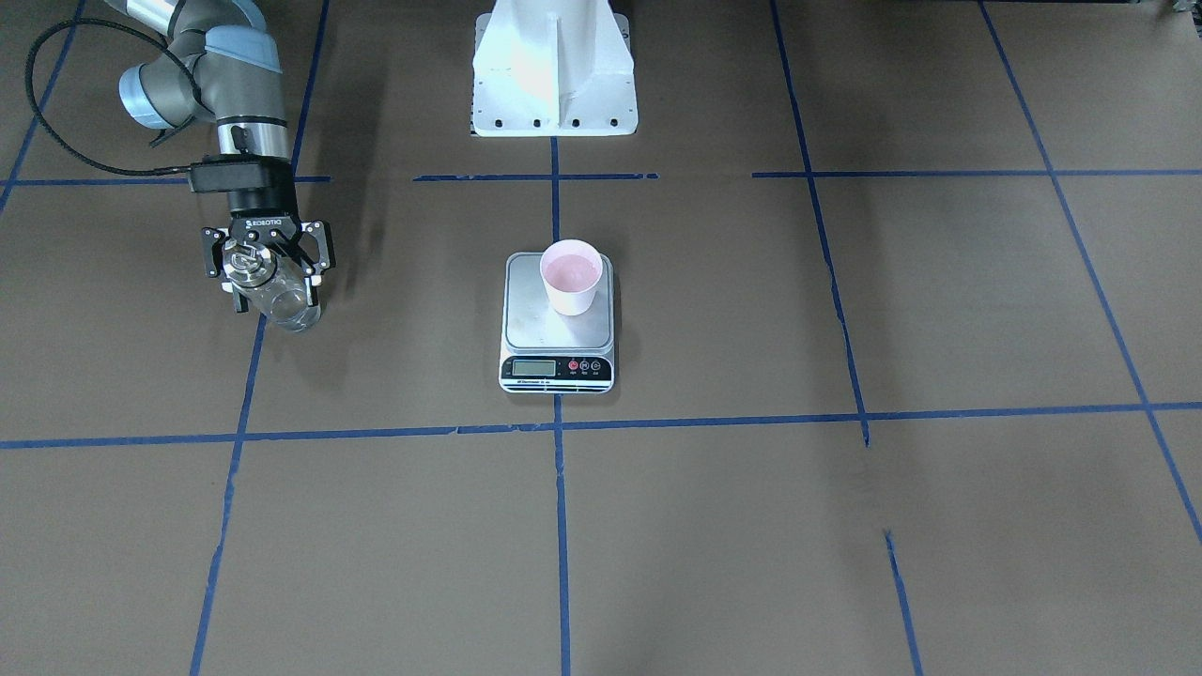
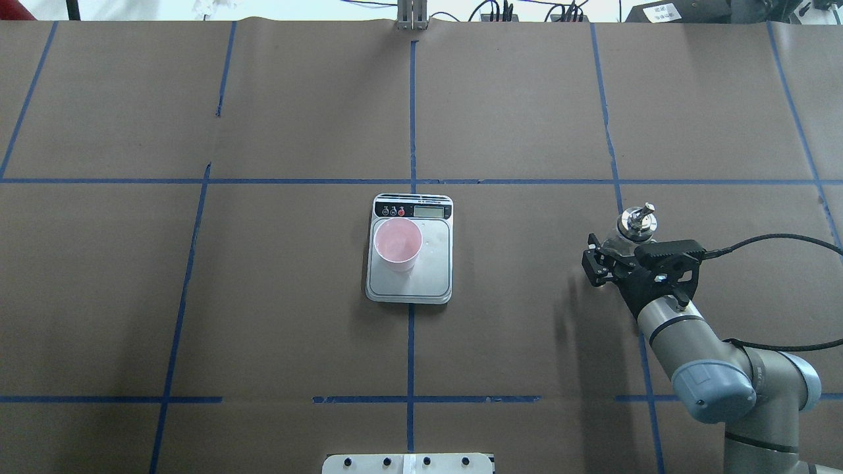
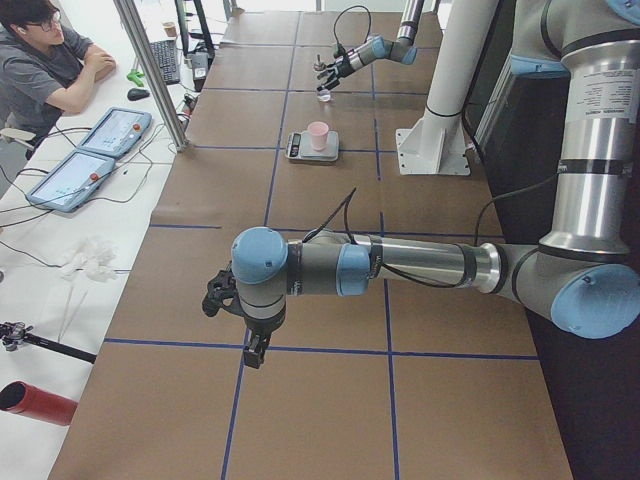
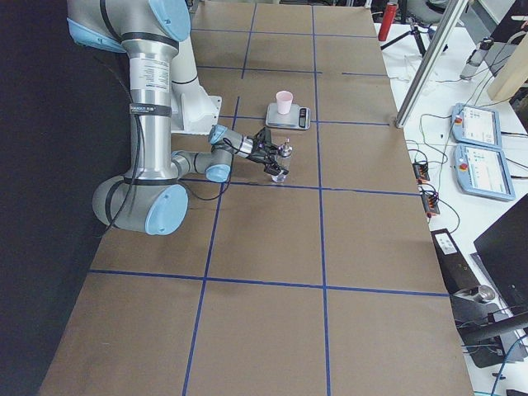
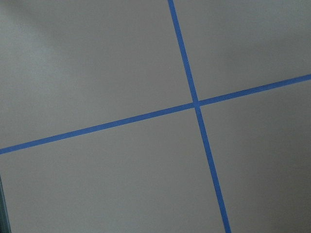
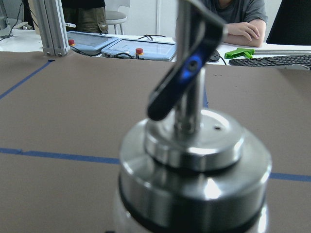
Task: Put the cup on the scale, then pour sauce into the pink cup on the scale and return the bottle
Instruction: 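Lift the glass bottle with the right gripper toward the scale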
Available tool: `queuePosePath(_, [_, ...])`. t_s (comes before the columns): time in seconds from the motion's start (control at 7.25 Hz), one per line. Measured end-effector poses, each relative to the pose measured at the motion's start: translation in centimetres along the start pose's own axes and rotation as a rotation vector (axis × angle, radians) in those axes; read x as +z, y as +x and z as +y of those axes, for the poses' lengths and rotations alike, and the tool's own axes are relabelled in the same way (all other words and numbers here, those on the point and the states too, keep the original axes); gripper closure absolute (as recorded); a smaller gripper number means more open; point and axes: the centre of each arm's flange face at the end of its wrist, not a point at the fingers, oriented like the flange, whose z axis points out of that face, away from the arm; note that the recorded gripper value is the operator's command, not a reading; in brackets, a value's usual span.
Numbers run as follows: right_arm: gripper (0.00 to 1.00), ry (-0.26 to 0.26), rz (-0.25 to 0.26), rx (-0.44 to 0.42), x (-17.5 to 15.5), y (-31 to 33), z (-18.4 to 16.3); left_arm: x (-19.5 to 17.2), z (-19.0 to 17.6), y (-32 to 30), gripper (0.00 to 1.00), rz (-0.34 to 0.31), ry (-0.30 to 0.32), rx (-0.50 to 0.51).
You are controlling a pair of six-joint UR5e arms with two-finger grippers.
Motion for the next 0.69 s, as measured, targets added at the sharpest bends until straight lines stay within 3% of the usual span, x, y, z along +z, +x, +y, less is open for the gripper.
queuePosePath(0.41, [1.0,0.028,-0.009,0.017,-0.3,-0.6,-1.1,-0.1,0.0,0.1,0.0,-0.001,0.002,0.002])
queuePosePath(0.69, [1.0,0.053,-0.024,-0.044,-1.0,-1.5,-2.8,-0.3,-0.1,0.3,0.0,-0.001,0.004,0.004])
